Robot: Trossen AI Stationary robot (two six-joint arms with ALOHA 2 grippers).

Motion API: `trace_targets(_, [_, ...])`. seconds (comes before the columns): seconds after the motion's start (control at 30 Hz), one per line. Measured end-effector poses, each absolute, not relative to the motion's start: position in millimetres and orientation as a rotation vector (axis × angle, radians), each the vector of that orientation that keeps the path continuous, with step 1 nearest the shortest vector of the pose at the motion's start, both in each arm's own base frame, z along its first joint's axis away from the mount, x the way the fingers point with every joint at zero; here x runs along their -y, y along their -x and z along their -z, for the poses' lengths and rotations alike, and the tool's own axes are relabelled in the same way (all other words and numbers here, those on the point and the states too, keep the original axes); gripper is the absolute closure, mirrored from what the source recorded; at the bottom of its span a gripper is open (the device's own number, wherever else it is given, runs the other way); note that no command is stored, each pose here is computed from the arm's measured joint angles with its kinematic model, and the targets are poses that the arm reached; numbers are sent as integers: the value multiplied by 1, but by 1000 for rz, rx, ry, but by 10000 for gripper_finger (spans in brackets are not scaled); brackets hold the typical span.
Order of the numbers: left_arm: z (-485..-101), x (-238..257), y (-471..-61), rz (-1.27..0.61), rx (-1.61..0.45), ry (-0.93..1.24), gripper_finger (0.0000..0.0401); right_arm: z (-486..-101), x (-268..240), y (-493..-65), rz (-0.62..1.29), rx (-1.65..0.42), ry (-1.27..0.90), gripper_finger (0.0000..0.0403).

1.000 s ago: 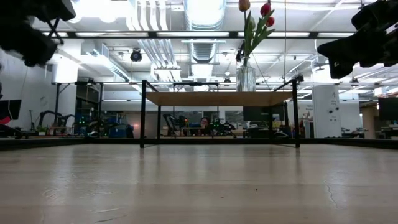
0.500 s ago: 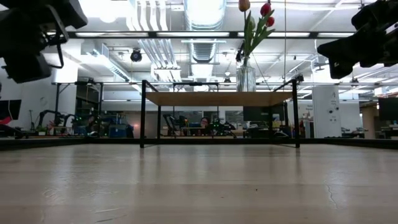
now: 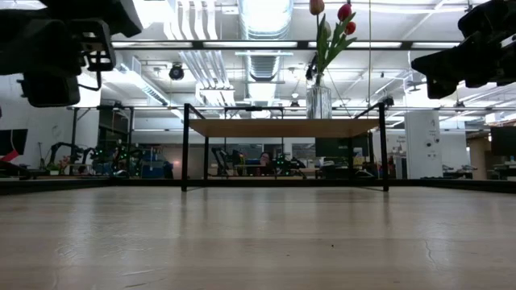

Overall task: Pick and place flowers into a vace then onto a shelf
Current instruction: Put the transparent vase with the tulips on the shelf

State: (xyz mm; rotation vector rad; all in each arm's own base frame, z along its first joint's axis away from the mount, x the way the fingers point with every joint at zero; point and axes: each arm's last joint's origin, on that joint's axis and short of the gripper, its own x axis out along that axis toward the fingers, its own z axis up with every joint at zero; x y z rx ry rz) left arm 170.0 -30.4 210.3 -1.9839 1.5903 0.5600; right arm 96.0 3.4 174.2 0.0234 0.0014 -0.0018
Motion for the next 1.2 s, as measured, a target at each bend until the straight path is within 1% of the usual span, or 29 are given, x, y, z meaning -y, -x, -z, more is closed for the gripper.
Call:
trace_targets(0.2, [-213, 31, -189, -557, -1606, 1955, 189, -174, -3, -96, 2, -4, -49, 390])
trace_targets(0.33, [-206, 32, -196, -594, -1634, 1941, 189, -173, -3, -97, 2, -18, -48, 390])
trace_targets(0.4, [-202, 32, -199, -568, -1646, 1902, 189, -172, -4, -98, 3, -27, -48, 390])
trace_targets(0.47, [-199, 32, -205, -477, -1635, 1842, 189, -171, -4, -98, 3, -38, -47, 390])
trace_targets(0.63, [-201, 35, -225, -118, -1485, 1670, 189, -169, -4, -100, 3, -65, -47, 390])
trace_targets(0.73, [-207, 35, -234, 33, -1382, 1600, 189, -168, -4, -101, 4, -78, -48, 390])
trace_targets(0.83, [-212, 36, -240, 196, -1280, 1465, 189, -168, -4, -101, 4, -81, -48, 390])
trace_targets(0.9, [-213, 36, -241, 261, -1251, 1410, 189, -168, -4, -101, 4, -79, -48, 390])
trace_targets(0.97, [-213, 36, -240, 252, -1276, 1427, 189, -168, -4, -101, 4, -78, -49, 390])
trace_targets(1.0, [-212, 36, -238, 213, -1305, 1469, 189, -168, -4, -101, 4, -78, -49, 390])
trace_targets(1.13, [-200, 36, -225, -92, -1498, 1687, 189, -168, -4, -101, 4, -78, -48, 390])
trace_targets(1.2, [-195, 39, -218, -199, -1573, 1728, 189, -168, -4, -101, 4, -77, -49, 390])
